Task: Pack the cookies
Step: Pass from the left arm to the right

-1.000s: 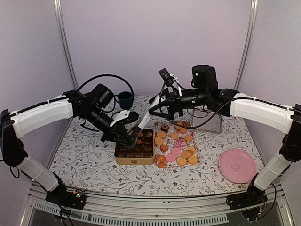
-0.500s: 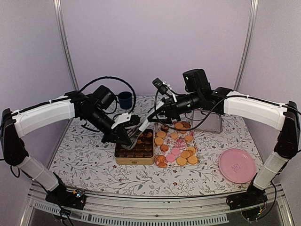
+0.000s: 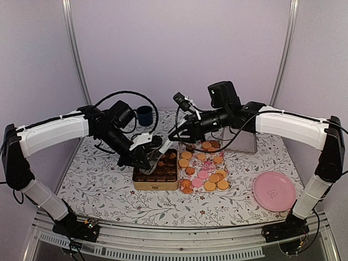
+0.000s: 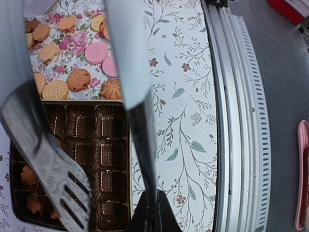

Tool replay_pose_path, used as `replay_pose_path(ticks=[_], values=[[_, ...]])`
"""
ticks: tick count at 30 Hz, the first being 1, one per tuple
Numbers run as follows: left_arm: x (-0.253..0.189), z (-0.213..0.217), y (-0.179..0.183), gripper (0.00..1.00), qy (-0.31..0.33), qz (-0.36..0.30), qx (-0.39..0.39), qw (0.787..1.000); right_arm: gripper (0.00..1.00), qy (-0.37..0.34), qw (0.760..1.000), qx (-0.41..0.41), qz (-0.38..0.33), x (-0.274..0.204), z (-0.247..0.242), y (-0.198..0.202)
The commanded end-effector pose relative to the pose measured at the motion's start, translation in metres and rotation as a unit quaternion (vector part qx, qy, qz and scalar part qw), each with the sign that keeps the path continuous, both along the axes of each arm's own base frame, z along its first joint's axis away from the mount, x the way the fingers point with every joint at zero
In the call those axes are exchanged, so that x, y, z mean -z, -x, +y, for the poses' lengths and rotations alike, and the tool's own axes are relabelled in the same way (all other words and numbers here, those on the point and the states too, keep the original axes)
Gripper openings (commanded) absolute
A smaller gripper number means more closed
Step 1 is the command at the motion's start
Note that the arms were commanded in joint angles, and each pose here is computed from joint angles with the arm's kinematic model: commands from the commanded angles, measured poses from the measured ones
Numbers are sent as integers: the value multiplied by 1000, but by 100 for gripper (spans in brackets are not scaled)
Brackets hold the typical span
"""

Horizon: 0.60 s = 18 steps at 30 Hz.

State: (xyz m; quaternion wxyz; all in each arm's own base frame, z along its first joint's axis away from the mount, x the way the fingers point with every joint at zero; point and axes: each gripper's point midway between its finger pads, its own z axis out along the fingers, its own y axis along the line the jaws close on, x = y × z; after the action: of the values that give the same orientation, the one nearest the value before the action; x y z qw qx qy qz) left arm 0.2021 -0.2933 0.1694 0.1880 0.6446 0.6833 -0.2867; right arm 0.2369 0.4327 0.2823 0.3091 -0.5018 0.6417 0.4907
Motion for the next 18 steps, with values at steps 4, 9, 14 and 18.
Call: replay_pose_path(ticks=[4,9,14,18], values=[[-20,-16,-5,0,44,-29,11,999,29,-11,1000,10,-19,1,6,5],[-21,-17,-12,2,45,-41,-2,998,22,-20,999,30,-25,-3,-1,4],[-18,-14,-16,37,37,-44,-13,998,20,-5,997,76,-14,6,-21,-7],[-20,-8,-21,64,41,-43,-26,998,20,7,991,134,-22,3,-50,-22]])
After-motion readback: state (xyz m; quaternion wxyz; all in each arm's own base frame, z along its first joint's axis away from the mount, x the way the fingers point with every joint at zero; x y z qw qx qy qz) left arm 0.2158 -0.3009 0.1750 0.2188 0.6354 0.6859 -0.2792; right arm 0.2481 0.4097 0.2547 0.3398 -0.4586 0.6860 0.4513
